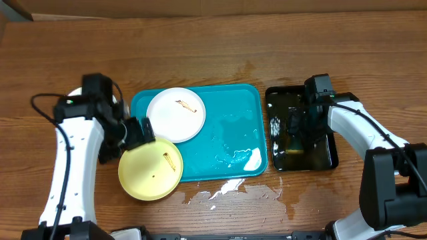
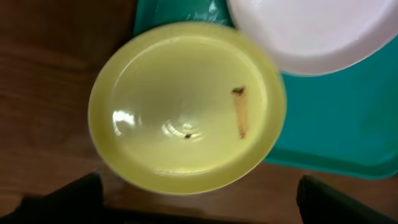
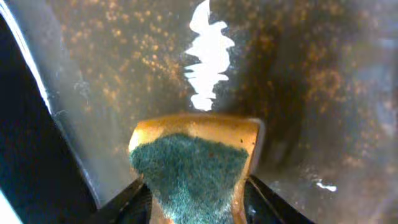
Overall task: Clean dirty plates on tray and stack at the side
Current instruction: 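Move the left gripper to the yellow plate rim and grasp it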
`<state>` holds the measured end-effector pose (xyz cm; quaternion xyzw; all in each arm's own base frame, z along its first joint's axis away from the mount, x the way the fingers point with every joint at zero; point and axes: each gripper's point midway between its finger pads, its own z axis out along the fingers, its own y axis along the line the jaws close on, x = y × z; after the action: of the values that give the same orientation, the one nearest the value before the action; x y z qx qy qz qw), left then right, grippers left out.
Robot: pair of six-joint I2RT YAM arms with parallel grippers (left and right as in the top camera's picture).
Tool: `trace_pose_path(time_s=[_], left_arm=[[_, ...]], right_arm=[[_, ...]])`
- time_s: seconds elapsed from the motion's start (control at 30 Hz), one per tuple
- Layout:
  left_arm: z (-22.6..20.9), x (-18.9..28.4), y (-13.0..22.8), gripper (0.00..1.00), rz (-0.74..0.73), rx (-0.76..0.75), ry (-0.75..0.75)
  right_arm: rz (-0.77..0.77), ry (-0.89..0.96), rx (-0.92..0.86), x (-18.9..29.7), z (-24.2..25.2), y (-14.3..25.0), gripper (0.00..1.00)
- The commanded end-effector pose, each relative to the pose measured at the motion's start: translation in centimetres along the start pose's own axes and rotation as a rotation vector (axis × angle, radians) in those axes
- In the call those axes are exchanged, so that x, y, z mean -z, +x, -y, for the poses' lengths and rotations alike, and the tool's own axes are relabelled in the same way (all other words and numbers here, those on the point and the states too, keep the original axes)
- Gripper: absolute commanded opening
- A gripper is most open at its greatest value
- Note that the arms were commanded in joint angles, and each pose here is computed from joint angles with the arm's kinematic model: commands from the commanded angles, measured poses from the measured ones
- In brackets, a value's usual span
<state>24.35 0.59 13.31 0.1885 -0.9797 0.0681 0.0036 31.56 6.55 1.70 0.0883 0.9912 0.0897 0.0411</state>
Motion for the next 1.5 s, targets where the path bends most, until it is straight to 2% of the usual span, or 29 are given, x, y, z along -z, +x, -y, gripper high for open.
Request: trace_pose_path(time_s=[0.0, 0.13, 0.27, 0.4, 0.73, 1.2, 1.4, 1.47], left_arm=[[-2.4, -2.1, 2.2, 1.00, -0.084, 0.033, -0.118], [-2.9, -3.6, 3.2, 0.99, -0.120, 0.058, -0.127], [-4.0, -4.0, 2.4, 0.98, -0.072, 0.114, -0.187], [-5.8, -3.9, 0.9, 0.85, 0.022, 0.228, -0.287], [-7.6, -7.2, 1.6, 0.80, 0.043, 0.331, -0.322], [-8.1, -8.9, 4.1, 0.78, -0.048, 0.359, -0.301], [-5.4, -10.4, 4.3, 0.75, -0.081, 0.317, -0.137], [-5.7, -11.0, 4.3, 0.76, -0.068, 0.310, -0.149]], right_arm=[[0.023, 0.000, 0.006, 0.6, -0.2, -0.3, 0.53], [0.021, -0.001, 0.005, 0.6, -0.2, -0.2, 0.53], [0.004, 0.005, 0.003, 0.6, -0.1, 0.2, 0.53], [-0.009, 0.010, 0.000, 0.6, 0.0, 0.5, 0.53], [-0.024, 0.014, -0.002, 0.6, 0.1, 0.9, 0.53], [-0.024, 0.014, -0.002, 0.6, 0.1, 0.9, 0.53], [-0.024, 0.014, -0.002, 0.6, 0.1, 0.9, 0.53], [-0.025, 0.014, -0.002, 0.6, 0.1, 0.9, 0.53]])
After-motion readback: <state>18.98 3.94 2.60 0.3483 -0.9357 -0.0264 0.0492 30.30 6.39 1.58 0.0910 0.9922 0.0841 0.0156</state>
